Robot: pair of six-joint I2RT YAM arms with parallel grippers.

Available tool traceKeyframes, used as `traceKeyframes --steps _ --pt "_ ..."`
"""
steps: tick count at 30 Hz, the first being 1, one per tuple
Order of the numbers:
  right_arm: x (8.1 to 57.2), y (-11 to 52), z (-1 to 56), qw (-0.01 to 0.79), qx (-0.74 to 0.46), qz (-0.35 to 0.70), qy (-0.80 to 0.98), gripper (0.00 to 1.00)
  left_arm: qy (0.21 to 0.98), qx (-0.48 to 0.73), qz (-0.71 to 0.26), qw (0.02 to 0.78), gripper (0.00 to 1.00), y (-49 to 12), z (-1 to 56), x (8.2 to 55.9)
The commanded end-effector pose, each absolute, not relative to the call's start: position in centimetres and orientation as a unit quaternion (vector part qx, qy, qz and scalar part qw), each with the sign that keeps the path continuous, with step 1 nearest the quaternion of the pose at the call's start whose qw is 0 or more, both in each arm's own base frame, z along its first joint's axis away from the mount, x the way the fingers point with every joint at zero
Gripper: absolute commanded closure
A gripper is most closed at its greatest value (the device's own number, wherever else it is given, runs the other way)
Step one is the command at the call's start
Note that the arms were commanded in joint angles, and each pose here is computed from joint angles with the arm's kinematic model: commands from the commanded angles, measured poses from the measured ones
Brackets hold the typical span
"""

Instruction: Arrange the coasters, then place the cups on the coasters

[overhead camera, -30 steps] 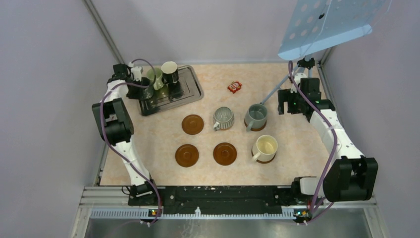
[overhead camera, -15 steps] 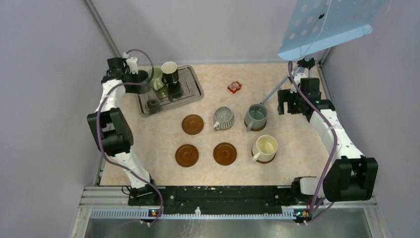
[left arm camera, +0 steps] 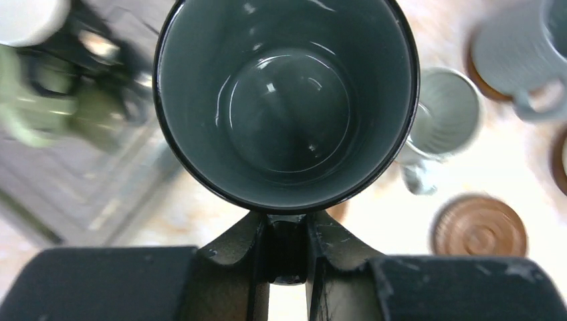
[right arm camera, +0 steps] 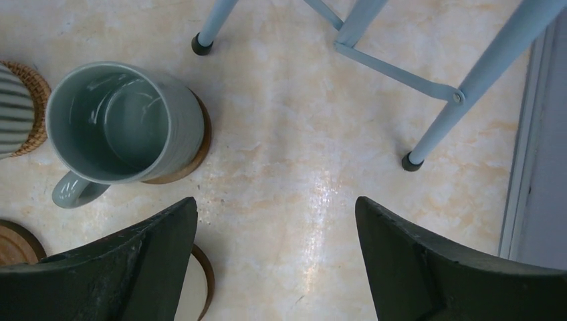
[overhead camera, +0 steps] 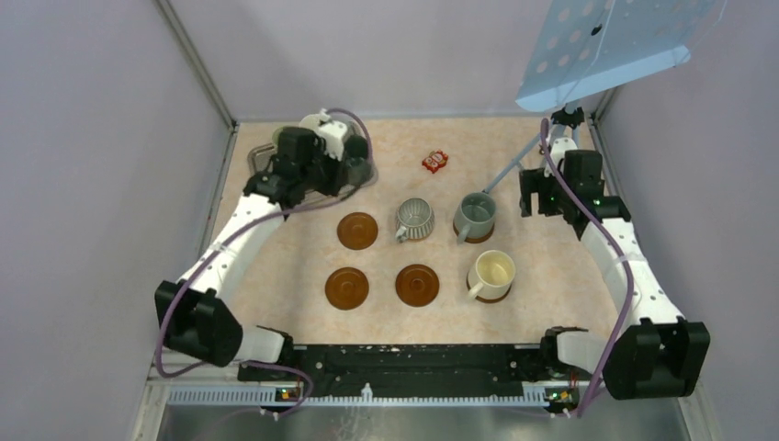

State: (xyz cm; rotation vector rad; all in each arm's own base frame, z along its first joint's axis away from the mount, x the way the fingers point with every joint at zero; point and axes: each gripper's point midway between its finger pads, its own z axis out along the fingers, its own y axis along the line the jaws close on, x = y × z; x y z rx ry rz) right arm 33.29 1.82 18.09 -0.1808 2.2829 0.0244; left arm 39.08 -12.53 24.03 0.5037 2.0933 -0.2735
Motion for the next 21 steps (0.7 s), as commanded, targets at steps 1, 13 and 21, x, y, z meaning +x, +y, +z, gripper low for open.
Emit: traceKeyframes --steps 1,13,21 --pt "31.7 0.3 19.1 0.430 -0.065 -0.026 0.900 0.12 0.836 0.197 -0.139 0.493 1.00 -16.8 24.3 35.3" --pt "29.4 -1.9 19.5 0.443 -0.044 -0.084 0.892 0.10 0.850 0.287 -0.228 0.378 1.00 -24.5 17.2 23.4" --pt "28.8 -2.0 19.7 0.443 -0.046 -0.087 0.891 0.10 0.835 0.324 -0.240 0.373 1.00 -26.9 16.3 20.8"
